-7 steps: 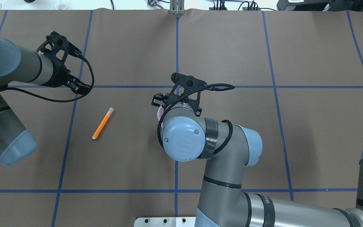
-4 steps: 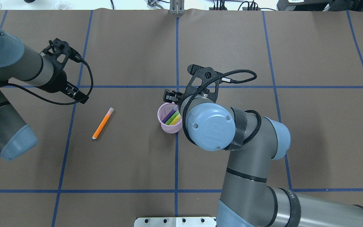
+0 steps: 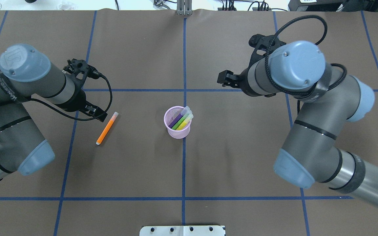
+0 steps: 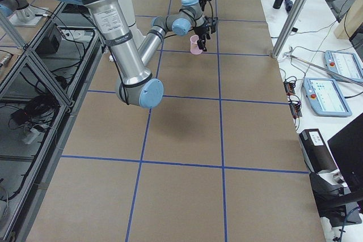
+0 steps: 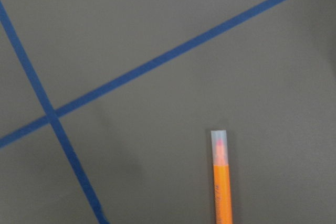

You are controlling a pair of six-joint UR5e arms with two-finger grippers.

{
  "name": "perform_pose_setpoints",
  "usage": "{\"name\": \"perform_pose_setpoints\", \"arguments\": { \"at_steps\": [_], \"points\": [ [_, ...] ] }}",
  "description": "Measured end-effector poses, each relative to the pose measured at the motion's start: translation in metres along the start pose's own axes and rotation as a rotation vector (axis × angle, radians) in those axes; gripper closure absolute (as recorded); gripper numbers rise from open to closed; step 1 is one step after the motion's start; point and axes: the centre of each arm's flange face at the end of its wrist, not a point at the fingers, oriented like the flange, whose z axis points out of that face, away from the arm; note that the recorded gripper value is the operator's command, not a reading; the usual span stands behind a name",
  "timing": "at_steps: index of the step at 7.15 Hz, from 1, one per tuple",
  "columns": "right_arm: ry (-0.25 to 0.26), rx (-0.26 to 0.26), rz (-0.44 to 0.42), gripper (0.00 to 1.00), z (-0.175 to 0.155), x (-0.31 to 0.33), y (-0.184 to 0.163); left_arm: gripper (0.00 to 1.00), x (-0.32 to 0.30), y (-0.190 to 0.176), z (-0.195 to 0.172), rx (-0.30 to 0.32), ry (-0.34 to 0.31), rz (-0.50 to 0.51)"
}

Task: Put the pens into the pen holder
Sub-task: 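Grasp the orange marker with the left gripper while the right arm withdraws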

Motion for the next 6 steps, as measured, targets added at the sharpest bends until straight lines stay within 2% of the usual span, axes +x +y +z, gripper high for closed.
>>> {"name": "perform_pose_setpoints", "arguments": {
  "at_steps": [2,3,6],
  "points": [
    [0.059,-0.078,-0.044,0.02,0.003,0.070,-0.044,0.10,0.010,-0.014,0.028,-0.066,0.034,0.019],
    [0.080,-0.111,-0.071,0.02,0.003,0.106,-0.062,0.13,0.014,-0.024,0.039,-0.100,0.031,0.034],
    [0.107,-0.137,-0.106,0.02,0.004,0.142,-0.074,0.17,0.021,-0.035,0.063,-0.183,-0.016,0.099]
  ]
}}
